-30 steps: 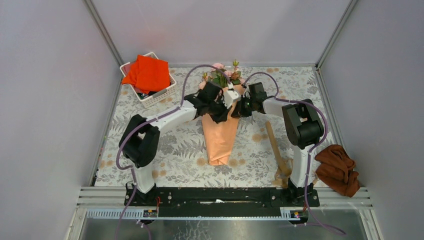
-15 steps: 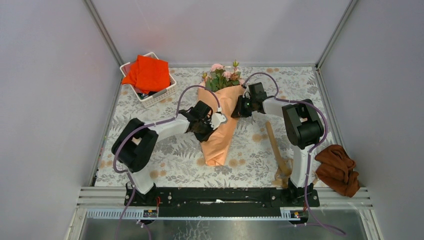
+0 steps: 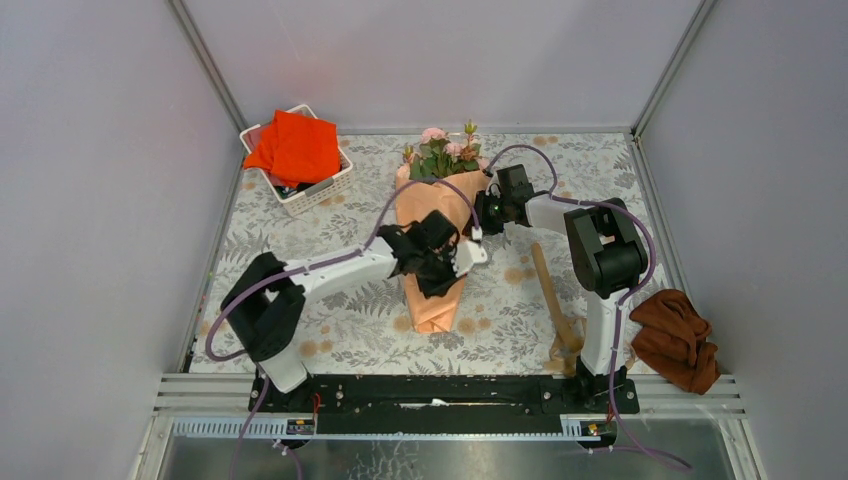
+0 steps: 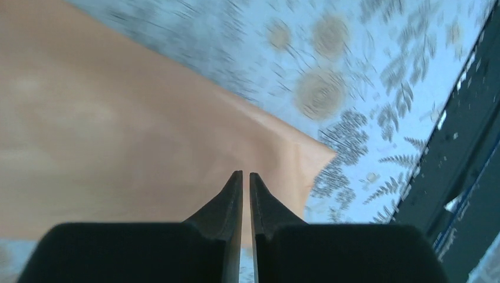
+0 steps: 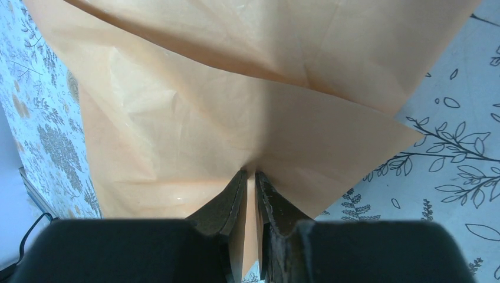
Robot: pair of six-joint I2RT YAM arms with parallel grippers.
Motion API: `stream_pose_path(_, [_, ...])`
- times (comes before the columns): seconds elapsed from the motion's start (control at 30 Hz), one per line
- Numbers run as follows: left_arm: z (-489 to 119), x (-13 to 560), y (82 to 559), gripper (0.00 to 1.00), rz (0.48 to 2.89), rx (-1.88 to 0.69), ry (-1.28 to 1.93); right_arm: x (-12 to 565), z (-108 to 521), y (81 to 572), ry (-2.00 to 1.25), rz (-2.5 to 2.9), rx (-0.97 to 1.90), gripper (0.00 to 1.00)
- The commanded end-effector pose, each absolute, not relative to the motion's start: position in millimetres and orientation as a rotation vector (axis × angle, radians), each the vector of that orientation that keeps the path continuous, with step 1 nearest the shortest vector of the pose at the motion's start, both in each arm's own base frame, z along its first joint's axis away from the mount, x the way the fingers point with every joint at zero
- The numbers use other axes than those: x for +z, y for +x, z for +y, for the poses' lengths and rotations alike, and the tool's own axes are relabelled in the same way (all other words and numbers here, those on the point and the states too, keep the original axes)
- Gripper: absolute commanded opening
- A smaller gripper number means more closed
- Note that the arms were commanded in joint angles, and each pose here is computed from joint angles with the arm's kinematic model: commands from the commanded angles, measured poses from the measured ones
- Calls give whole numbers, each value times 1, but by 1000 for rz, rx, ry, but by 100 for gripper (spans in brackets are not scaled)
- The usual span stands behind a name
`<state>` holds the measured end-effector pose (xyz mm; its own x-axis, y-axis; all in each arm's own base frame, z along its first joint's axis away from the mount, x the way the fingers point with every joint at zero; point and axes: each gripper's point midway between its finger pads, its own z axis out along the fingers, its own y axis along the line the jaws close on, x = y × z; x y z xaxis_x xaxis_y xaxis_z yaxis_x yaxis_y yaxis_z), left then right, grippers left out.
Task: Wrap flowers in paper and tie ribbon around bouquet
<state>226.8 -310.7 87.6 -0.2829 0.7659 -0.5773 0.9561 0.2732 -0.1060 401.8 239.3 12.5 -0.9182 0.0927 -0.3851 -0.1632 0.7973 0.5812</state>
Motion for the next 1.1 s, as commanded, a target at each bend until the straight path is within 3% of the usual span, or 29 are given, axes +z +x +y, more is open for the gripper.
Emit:
stream_pose_path(0.0, [-295,27,170,14,2228,-578,1800,8,233,399,-67,2622,825,18])
stream_pose_path(0.23, [-299,34,104,14,2039,-655,2118,10,233,399,-69,2621,822,18])
stream_pose_path(0.47, [-314,114,127,17,1927,-861,2086,11,233,397,-84,2630,820,19])
stream_pose_path(0.53, [-313,123,152,17,1940,-892,1984,12,234,397,-87,2632,819,19])
stream_pose_path(0.73, [-313,55,239,15,2045,-448,1676,12,234,396,-94,2634,818,19])
stream_pose_path(0.97, [-312,7,216,17,2021,-414,1806,33,231,400,-126,2613,785,21])
stream_pose_path(1.07, [-305,-5,202,18,2043,-436,1848,53,211,405,-139,2619,626,25])
